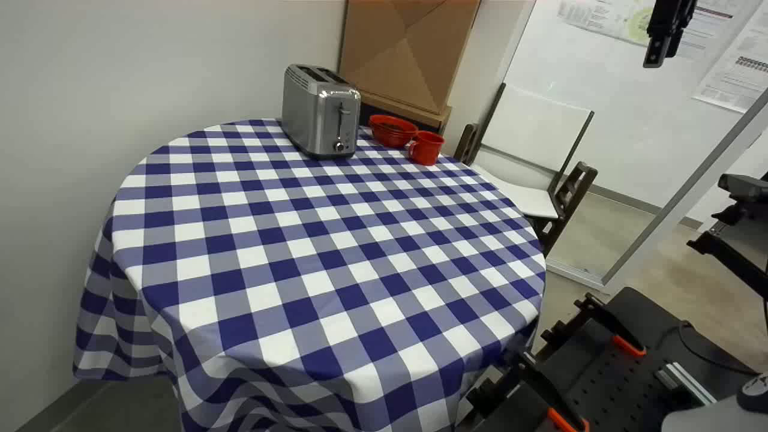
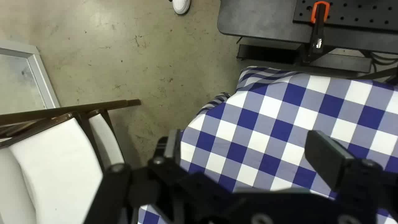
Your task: Push the switch of the toaster down
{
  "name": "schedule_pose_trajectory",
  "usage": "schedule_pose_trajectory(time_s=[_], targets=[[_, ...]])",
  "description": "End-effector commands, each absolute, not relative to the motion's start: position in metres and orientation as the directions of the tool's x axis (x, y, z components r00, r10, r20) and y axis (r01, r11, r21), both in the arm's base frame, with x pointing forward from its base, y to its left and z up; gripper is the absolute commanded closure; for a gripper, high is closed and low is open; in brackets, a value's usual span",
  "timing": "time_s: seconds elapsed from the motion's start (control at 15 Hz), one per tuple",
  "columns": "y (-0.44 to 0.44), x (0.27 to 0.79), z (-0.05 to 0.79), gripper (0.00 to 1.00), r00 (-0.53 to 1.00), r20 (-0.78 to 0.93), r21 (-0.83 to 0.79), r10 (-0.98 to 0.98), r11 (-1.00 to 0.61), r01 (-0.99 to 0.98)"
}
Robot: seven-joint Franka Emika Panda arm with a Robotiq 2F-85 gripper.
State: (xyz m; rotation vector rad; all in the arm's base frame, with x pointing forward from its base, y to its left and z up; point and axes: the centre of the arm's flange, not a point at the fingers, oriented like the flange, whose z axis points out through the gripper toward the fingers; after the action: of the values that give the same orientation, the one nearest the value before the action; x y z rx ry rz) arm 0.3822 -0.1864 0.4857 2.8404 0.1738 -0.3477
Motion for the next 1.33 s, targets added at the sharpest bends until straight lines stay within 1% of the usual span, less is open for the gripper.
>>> schedule_pose_trajectory(time_s=[0.0, 0.27, 0.33, 0.67, 0.8, 1.27], targets=[[-0.186, 0.382, 0.486, 0.00, 0.964, -0.252, 0.254, 0.085, -0.955, 0.151], [-0.188, 0.388, 0.487, 0.00, 0.972, -0.220, 0.286, 0.079, -0.948, 0.142], [-0.184, 0.395, 0.484, 0.00, 0.960, -0.262, 0.288, 0.095, -0.942, 0.172], [-0.166, 0.436, 0.475, 0.00, 0.956, -0.247, 0.332, 0.156, -0.914, 0.235], [-0.159, 0.462, 0.479, 0.00, 0.954, -0.213, 0.302, 0.211, -0.914, 0.269], [-0.129, 0.550, 0.487, 0.00, 0.967, 0.010, 0.346, 0.255, -0.908, 0.235]])
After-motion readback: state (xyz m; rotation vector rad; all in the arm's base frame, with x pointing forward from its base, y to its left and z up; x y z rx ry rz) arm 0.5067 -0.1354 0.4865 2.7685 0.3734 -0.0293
